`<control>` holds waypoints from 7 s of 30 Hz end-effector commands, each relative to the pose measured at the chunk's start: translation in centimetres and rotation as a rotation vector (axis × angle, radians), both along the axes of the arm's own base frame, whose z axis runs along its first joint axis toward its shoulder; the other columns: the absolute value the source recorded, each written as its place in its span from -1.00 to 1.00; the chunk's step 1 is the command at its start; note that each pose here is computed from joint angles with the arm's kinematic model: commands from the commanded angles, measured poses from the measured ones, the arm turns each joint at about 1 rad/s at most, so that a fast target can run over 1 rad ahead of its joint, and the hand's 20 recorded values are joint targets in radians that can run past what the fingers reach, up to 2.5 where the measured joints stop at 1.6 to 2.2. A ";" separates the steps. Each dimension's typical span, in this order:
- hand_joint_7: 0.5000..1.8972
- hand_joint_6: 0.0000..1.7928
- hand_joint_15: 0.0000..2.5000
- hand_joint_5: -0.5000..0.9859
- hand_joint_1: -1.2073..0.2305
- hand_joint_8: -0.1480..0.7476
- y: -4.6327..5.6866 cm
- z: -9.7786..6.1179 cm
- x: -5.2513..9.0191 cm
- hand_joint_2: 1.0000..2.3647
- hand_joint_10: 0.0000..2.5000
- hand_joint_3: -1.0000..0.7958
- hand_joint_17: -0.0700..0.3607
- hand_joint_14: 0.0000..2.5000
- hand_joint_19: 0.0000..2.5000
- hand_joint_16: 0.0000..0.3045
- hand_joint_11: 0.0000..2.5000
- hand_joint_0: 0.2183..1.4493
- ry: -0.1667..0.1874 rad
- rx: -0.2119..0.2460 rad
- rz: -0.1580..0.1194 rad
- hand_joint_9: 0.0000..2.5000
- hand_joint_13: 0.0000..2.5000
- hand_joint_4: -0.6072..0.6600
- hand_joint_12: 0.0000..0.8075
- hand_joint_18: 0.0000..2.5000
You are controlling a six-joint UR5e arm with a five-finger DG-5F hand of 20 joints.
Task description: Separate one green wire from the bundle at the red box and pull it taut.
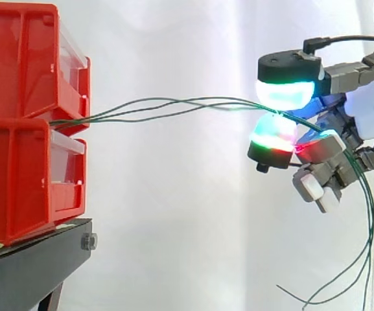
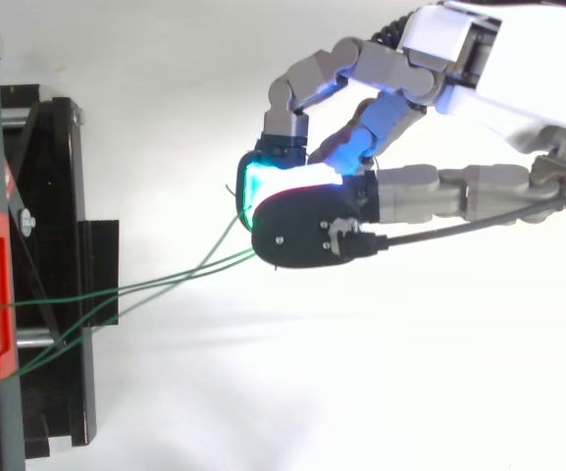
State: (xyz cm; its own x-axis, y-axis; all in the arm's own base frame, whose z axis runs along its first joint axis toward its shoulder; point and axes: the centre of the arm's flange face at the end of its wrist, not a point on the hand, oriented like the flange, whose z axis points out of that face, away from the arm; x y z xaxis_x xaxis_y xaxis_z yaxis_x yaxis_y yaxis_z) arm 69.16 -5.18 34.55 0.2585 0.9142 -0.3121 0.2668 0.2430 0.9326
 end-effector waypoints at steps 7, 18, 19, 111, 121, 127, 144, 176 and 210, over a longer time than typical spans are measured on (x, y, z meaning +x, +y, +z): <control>-0.27 0.00 -0.35 -0.56 -0.05 -0.04 -0.2 -0.1 0.0 -0.99 -0.99 -0.35 -0.08 -0.98 -0.36 -0.63 0.03 -0.47 0.001 -0.001 -0.002 -0.05 -0.26 0.21 0.00 -0.42; -0.15 -0.02 -0.35 -0.55 -0.09 -0.05 -0.6 -0.1 0.0 -0.97 -0.98 -0.14 -0.11 -0.98 -0.36 -0.64 0.05 -0.38 -0.001 0.002 -0.011 -0.02 -0.23 0.19 -0.02 -0.40; -0.15 -0.01 -0.35 -0.55 -0.11 -0.06 -0.6 -0.1 0.0 -0.97 -0.98 -0.13 -0.11 -0.98 -0.36 -0.64 0.05 -0.39 -0.001 0.000 -0.011 -0.02 -0.24 0.19 -0.02 -0.40; -0.23 0.03 -0.35 -0.55 -0.30 -0.07 0.2 -5.0 -0.3 -0.98 -0.99 -0.20 -0.12 -0.98 -0.37 -0.65 0.10 -0.37 -0.089 -0.009 -0.022 -0.01 -0.25 0.13 -0.03 -0.40; -0.17 -0.01 -0.35 -0.55 0.19 -0.06 0.2 -5.0 -0.4 -0.99 -0.98 -0.37 -0.10 -0.98 -0.35 -0.64 0.07 -0.44 -0.087 -0.010 -0.022 0.00 -0.24 0.15 0.00 -0.40; -0.13 -0.02 -0.36 -0.53 -0.08 -0.02 0.0 -5.0 -0.4 -0.98 -0.99 -0.09 -0.07 -0.98 -0.37 -0.62 0.07 -0.38 -0.087 -0.010 -0.024 0.03 -0.22 0.16 0.03 -0.37; -0.22 0.02 -0.35 -0.56 -0.43 -0.07 0.2 -5.0 -0.3 -0.97 -0.99 -0.07 -0.11 -0.98 -0.37 -0.64 0.09 -0.33 -0.089 -0.012 -0.022 -0.02 -0.26 0.09 -0.03 -0.40; -0.24 -0.01 -0.35 -0.55 0.02 -0.03 0.6 -5.0 -0.4 -1.00 -0.99 -0.44 -0.08 -0.98 -0.37 -0.63 0.07 -0.50 -0.089 -0.008 -0.027 0.00 -0.23 0.18 0.03 -0.38; -0.19 0.01 -0.27 -0.57 -0.34 -0.07 1.0 -5.3 -0.8 -0.97 -0.99 -0.15 -0.11 -0.98 -0.36 -0.64 0.09 -0.36 -0.108 0.080 -0.113 -0.03 -0.20 0.12 -0.04 -0.41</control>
State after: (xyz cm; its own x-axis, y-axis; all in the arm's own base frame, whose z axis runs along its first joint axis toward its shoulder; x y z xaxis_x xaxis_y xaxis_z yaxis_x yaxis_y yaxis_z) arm 68.33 -4.33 29.20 0.3885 0.8978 -0.2073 0.1855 0.1442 0.9720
